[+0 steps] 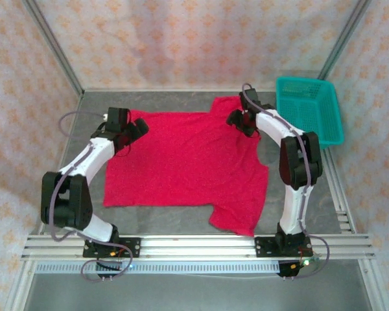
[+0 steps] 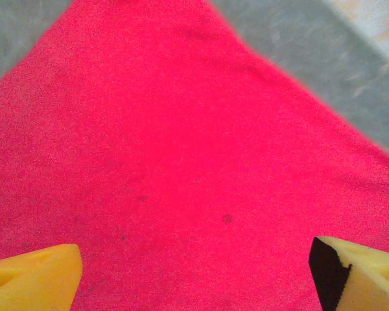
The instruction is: Fold the inside-out t-shirt
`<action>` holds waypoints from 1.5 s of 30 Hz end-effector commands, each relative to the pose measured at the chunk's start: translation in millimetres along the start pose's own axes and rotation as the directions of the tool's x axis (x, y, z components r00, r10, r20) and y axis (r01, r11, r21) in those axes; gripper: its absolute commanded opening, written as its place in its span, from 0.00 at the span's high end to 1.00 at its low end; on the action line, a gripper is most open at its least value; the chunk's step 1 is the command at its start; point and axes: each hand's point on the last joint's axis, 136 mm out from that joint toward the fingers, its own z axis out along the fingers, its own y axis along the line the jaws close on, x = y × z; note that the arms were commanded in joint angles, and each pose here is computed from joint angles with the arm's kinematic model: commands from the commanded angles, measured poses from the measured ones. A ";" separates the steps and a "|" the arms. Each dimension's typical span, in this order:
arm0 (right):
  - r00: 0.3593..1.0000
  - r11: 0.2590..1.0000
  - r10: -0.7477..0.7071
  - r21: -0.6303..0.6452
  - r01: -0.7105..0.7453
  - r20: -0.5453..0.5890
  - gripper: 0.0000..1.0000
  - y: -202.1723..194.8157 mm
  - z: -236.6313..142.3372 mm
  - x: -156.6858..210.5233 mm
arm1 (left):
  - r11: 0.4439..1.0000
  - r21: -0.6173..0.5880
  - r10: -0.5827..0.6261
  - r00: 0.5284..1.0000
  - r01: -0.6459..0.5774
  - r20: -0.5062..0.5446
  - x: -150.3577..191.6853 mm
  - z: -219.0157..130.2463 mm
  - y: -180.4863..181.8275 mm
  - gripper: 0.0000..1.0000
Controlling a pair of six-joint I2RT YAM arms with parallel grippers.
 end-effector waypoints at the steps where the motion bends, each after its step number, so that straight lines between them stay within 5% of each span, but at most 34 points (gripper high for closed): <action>1: 0.998 0.997 0.056 0.047 -0.057 0.034 0.33 -20.9 25.7 -15.2 | 1.000 -0.027 -0.004 1.000 0.004 -0.027 -8.0 24.6 3.6 0.07; 11: 0.991 0.981 0.127 0.143 -0.131 0.034 0.31 -48.8 90.7 -58.0 | 0.989 -0.111 -0.110 0.982 0.094 -0.155 -42.9 141.8 16.9 0.07; 21: 0.988 0.989 0.125 0.067 -0.131 0.087 0.31 -22.4 107.9 -119.6 | 0.997 -0.029 -0.075 0.984 0.071 -0.162 -89.8 195.1 -16.0 0.07; 25: 0.990 0.996 0.089 -0.005 -0.089 0.107 0.31 9.3 63.7 -141.9 | 0.998 0.000 -0.055 0.994 0.055 -0.098 -114.3 158.0 -31.6 0.07; 32: 0.994 0.999 -0.001 -0.039 0.006 0.113 0.31 35.6 -50.4 -106.8 | 0.995 -0.097 -0.021 0.997 0.028 0.076 -118.8 -0.4 -11.1 0.11; 37: 0.996 0.997 -0.005 -0.075 0.011 0.087 0.35 14.2 -92.9 -21.8 | 0.982 -0.172 -0.069 0.994 0.082 0.080 -48.2 -71.4 48.2 0.16; 45: 1.000 0.999 0.020 -0.039 -0.020 -0.006 0.69 -65.0 -117.8 116.6 | 0.953 -0.211 -0.223 0.975 0.216 -0.009 61.7 -96.1 127.5 0.20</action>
